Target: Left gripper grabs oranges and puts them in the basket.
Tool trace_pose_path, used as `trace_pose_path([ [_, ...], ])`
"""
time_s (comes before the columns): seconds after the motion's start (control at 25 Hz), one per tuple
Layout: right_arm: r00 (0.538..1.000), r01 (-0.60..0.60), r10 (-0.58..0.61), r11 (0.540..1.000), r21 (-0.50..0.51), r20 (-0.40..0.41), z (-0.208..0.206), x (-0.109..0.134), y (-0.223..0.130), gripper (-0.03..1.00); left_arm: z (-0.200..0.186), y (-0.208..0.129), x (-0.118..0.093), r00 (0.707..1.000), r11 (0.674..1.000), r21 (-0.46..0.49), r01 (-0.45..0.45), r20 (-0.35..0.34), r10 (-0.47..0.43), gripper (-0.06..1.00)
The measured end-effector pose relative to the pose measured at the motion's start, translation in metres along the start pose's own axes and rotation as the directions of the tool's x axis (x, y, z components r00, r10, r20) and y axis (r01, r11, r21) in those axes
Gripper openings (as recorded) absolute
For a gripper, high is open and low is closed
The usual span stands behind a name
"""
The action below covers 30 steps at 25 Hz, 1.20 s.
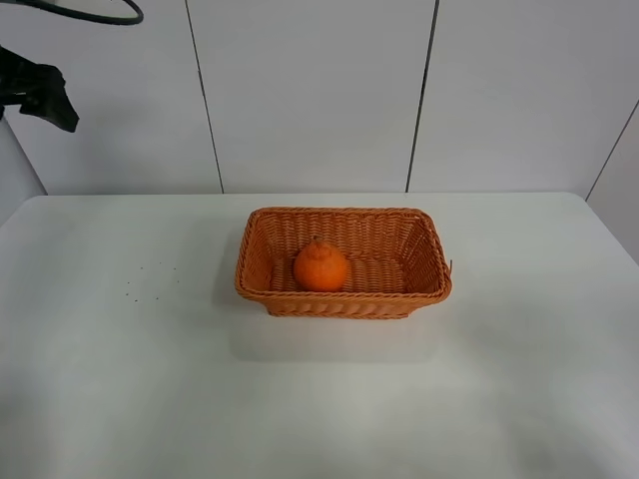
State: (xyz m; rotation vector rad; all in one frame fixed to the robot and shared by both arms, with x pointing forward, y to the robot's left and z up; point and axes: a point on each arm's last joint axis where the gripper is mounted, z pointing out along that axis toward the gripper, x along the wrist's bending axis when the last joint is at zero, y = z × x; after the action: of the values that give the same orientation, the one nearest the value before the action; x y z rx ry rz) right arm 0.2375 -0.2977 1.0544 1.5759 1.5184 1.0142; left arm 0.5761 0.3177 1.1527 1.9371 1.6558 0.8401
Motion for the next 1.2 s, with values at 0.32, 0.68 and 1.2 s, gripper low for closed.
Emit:
trace_pose_path([
  [0.32, 1.0, 0.0, 0.0, 1.0, 0.0, 0.0, 0.0, 0.0, 0.0, 0.69, -0.069, -0.048, -0.009, 0.999, 0.989, -0.15, -0.004, -0.032, -0.001, 0.93],
  [0.68, 1.0, 0.0, 0.0, 1.0, 0.0, 0.0, 0.0, 0.0, 0.0, 0.69, -0.135, -0.108, -0.02, 0.998, 0.972, -0.232, 0.047, -0.038, -0.057, 0.93],
  [1.2, 1.0, 0.0, 0.0, 1.0, 0.0, 0.0, 0.0, 0.0, 0.0, 0.69, -0.196, -0.214, -0.041, 0.994, 0.898, -0.436, 0.056, -0.06, -0.091, 0.93],
])
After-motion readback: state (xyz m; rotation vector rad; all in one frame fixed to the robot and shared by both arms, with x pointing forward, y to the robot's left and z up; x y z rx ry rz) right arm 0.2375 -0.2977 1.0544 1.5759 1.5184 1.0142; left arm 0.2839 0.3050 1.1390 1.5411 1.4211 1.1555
